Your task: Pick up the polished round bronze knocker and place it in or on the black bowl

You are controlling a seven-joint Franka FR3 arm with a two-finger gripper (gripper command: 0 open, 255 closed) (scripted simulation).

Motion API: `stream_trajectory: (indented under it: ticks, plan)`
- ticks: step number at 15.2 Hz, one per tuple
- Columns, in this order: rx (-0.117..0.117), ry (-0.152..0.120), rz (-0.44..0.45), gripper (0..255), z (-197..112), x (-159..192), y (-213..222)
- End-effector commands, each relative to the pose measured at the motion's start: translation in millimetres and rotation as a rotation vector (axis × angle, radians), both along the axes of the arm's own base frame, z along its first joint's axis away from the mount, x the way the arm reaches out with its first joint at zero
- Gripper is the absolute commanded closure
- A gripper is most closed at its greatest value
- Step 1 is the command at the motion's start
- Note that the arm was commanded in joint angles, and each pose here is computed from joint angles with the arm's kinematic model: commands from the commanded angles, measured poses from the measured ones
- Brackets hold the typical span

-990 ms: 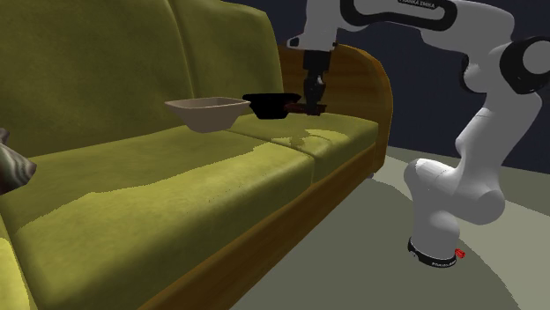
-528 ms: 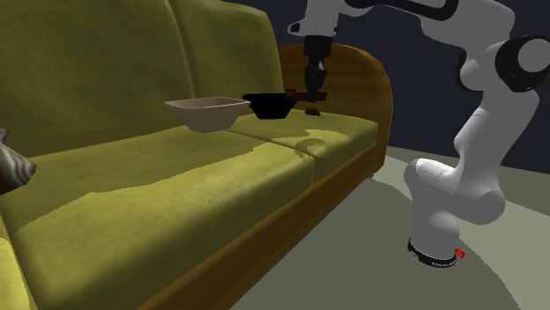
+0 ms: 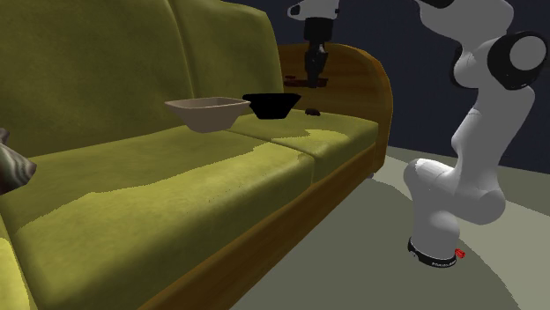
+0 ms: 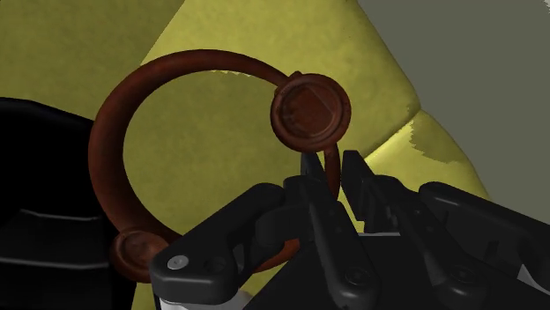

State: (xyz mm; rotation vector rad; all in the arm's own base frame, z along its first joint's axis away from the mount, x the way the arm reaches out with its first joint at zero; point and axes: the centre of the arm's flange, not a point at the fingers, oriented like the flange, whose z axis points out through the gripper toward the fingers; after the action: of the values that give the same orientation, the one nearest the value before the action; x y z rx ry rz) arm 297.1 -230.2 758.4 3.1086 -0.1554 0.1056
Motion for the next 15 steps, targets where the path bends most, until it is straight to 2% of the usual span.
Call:
stream_trajectory:
  ticks: [1,3,15]
  plan:
    - [0.000,0.000,0.000,255,11.0,-0.8,-0.4]
    - [0.000,0.000,0.000,255,18.8,-0.8,-0.4]
    - [0.000,0.000,0.000,255,16.6,45.7,-151.8]
